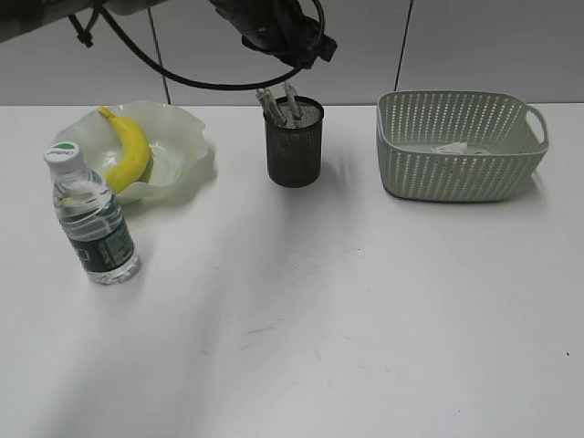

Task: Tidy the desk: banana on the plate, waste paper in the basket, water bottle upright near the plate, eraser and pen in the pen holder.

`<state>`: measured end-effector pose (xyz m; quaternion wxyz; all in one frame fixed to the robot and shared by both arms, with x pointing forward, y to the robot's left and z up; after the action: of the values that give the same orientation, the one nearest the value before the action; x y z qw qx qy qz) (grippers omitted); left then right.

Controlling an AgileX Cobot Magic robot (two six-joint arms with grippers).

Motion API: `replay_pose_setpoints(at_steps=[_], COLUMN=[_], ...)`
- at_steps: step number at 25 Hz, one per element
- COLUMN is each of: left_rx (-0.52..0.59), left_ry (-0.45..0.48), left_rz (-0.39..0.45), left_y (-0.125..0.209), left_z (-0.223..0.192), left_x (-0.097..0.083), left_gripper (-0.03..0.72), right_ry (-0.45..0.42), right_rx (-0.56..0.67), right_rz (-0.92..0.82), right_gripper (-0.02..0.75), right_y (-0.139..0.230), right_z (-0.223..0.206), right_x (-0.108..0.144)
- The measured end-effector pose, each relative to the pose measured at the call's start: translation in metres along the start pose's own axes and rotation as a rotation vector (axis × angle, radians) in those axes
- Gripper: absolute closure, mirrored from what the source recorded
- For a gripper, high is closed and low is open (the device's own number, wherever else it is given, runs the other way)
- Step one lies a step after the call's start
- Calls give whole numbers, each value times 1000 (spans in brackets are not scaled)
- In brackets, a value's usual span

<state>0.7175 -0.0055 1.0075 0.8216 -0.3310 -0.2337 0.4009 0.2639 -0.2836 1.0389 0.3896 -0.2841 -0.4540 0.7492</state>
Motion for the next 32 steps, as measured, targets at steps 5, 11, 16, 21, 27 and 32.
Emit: replay_pose_setpoints(at_steps=[5,11,16,21,27,32], left_rx=[25,-9,49,96,54,105], left_ry=[2,-9,-20,-35,-32,2], left_rz=[2,10,17,32,46,80], left_y=[1,-27,-34,-32,-20,33], left_z=[4,68,137,199,266,315], left_x=[0,8,15,21,23,17], left_gripper=[358,357,357,357,357,357], right_ry=[0,0,0,0,0,0], right_rx=[-1,-1,-1,-1,-1,-1], right_rz=[0,0,0,0,0,0], right_gripper=[176,176,176,176,176,176], right_y=[0,0,0,0,0,0], right_z=[0,0,0,0,0,0], right_x=[0,0,0,0,0,0])
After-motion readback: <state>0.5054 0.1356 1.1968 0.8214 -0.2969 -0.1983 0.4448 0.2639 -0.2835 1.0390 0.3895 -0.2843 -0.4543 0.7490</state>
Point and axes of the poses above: a point on each arm's last joint axis where the gripper is mounted, z pointing back along that axis away from the gripper, x along the wrist's bending axis when the last joint is at zero, y = z × x, the point moved 4 cm from there along -z, pointing out along that axis toward the gripper, and after that the axes turned 2 degrees about -z, right-handed, at the moved point
